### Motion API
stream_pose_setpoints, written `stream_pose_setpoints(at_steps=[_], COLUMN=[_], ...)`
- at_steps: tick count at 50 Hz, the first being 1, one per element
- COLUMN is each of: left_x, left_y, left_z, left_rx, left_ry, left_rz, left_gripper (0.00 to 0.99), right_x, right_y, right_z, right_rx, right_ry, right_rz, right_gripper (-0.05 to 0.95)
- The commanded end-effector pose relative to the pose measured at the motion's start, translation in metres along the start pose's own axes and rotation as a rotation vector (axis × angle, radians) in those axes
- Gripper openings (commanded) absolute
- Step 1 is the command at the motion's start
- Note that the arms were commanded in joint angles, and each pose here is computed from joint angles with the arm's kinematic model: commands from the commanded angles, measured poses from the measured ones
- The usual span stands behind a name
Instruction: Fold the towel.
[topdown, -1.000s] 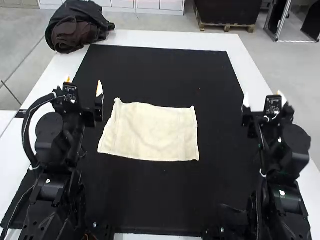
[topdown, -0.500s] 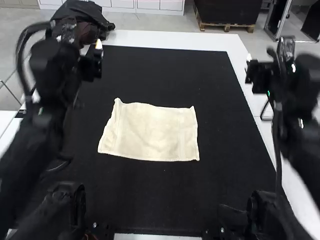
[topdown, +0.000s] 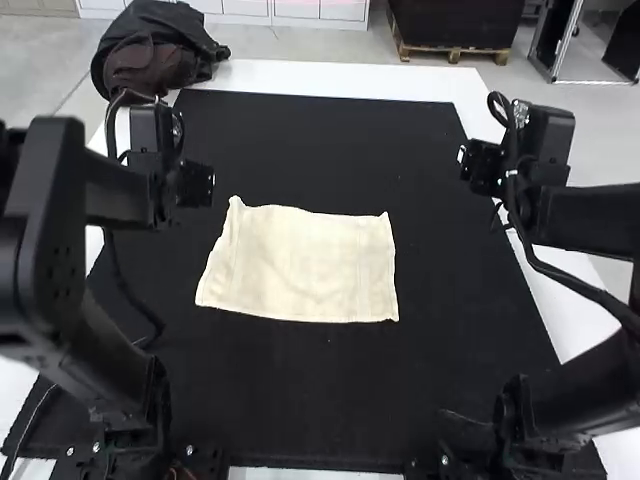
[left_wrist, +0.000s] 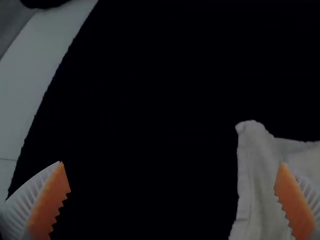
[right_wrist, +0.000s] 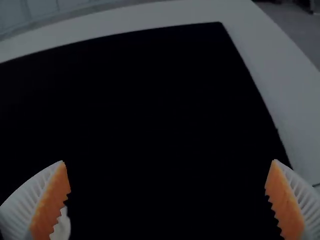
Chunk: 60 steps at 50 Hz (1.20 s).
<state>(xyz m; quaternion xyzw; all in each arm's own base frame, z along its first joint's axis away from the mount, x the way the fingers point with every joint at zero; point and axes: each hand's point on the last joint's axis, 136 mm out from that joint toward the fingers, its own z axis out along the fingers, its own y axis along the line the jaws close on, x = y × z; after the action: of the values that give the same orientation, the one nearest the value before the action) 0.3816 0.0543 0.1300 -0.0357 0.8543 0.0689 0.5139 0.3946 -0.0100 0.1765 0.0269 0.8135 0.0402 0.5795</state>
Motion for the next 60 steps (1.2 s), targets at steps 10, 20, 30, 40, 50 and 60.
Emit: stream_pose_setpoints(at_steps=[10, 20, 30, 40, 50, 60], left_x=[0.025, 0.039, 0.049, 0.055, 0.059, 0.058], left_y=[-0.03, -0.035, -0.038, -0.041, -0.042, -0.042], left_z=[0.024, 0.047, 0.064, 0.076, 0.089, 0.098], left_rx=[0.167, 0.183, 0.19, 0.201, 0.207, 0.207], left_ry=[0.098, 0.158, 0.192, 0.2, 0.209, 0.204], left_rz=[-0.053, -0.049, -0.04, -0.043, -0.045, -0.051], left_gripper=[0.961, 0.961, 0.961, 0.959, 0.959, 0.957], right_x=[0.055, 0.072, 0.088, 0.107, 0.124, 0.135], right_y=[0.047, 0.075, 0.092, 0.109, 0.129, 0.143], right_z=[0.027, 0.04, 0.052, 0.067, 0.08, 0.09], right_rx=[-0.126, -0.192, -0.226, -0.258, -0.287, -0.304], right_ry=[0.181, 0.235, 0.284, 0.329, 0.36, 0.383], right_rz=[-0.081, -0.094, -0.086, -0.088, -0.083, -0.076], right_gripper=[0.91, 0.9, 0.9, 0.91, 0.91, 0.91])
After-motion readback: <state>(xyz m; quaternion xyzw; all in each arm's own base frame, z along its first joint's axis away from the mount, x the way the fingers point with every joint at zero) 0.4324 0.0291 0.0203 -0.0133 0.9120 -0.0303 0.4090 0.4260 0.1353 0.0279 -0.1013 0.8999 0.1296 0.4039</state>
